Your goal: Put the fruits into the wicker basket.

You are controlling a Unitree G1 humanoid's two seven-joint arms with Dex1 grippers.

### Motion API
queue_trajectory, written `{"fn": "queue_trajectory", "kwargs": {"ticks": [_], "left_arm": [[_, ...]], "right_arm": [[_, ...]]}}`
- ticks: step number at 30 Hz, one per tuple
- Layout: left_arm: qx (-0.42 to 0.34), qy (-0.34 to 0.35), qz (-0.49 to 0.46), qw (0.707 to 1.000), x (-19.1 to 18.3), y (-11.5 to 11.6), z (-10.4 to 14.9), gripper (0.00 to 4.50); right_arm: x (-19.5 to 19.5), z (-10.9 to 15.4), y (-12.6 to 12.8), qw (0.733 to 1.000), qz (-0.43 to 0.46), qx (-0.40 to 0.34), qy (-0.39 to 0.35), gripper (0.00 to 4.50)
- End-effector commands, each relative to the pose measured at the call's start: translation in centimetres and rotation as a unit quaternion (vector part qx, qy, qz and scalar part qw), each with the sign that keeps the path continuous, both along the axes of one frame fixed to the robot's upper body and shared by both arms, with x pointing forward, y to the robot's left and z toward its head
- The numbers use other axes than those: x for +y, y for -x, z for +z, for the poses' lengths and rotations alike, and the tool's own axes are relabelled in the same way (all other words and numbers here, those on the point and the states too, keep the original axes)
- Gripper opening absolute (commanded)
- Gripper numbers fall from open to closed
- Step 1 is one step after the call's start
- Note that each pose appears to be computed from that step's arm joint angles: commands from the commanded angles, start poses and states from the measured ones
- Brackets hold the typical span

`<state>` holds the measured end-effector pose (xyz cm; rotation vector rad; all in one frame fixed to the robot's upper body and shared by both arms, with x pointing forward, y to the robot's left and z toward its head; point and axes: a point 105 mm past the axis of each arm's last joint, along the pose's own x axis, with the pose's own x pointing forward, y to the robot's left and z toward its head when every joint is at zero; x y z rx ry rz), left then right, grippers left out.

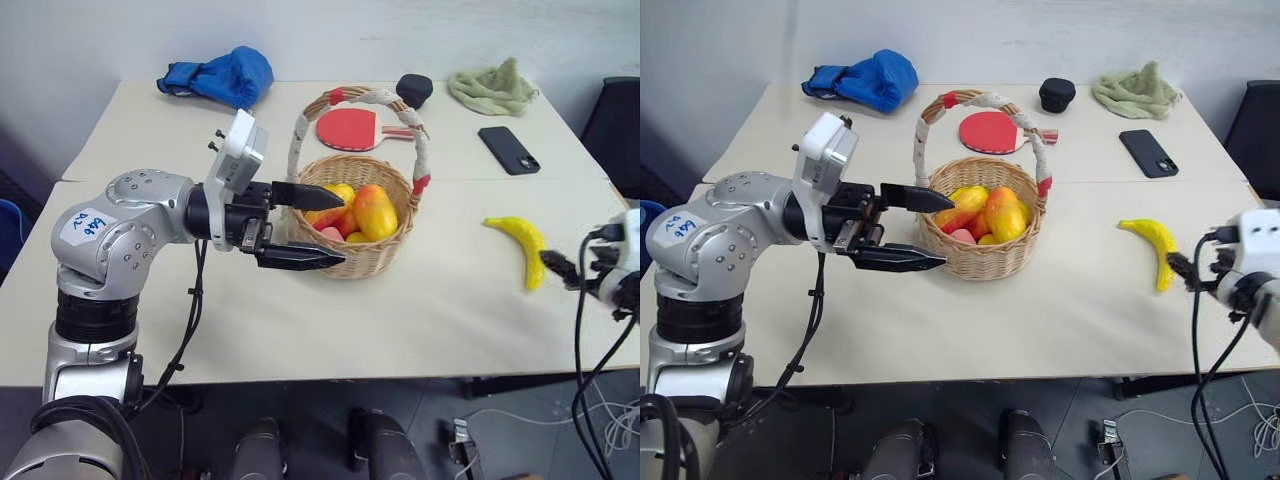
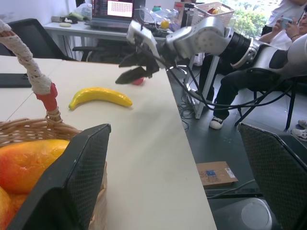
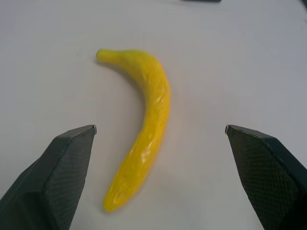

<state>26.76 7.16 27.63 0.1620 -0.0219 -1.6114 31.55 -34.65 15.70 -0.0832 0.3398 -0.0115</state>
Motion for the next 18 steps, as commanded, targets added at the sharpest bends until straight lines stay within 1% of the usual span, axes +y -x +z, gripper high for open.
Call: {"fn": "queue_trajectory", "kwargs": {"ticks": [1, 5, 9, 12, 16, 17, 18], "left_arm": [[-0.018, 0.020, -0.006, 1.000, -0.3, 0.6, 1.1, 4.47], [-0.021, 0.012, 0.022, 0.999, -0.1, -0.2, 0.6, 4.47], [-0.023, 0.007, 0.030, 0.999, 0.2, -0.3, 0.6, 4.47], [-0.026, 0.002, 0.039, 0.999, 0.3, -0.7, 0.5, 4.50], [-0.031, 0.001, 0.038, 0.999, 0.2, -0.7, 0.8, 4.50], [-0.033, 0.000, 0.039, 0.999, 0.2, -0.7, 0.8, 4.50], [-0.035, -0.001, 0.039, 0.999, 0.2, -0.8, 0.8, 4.50]], "right_arm": [[-1.3, -0.5, -1.2, 0.999, -0.037, -0.029, -0.022, 4.50], [-1.9, -2.4, -1.9, 0.994, -0.069, -0.031, -0.073, 4.50], [-1.3, -3.4, -2.3, 0.995, -0.060, -0.024, -0.082, 4.50], [-1.0, -4.2, -2.7, 0.995, -0.060, -0.017, -0.078, 3.89], [-0.6, -4.6, -3.2, 0.996, -0.051, -0.021, -0.070, 2.56], [-0.5, -4.4, -3.3, 0.996, -0.048, -0.027, -0.073, 2.09], [-0.4, -4.3, -3.4, 0.996, -0.045, -0.032, -0.077, 1.78]]}}
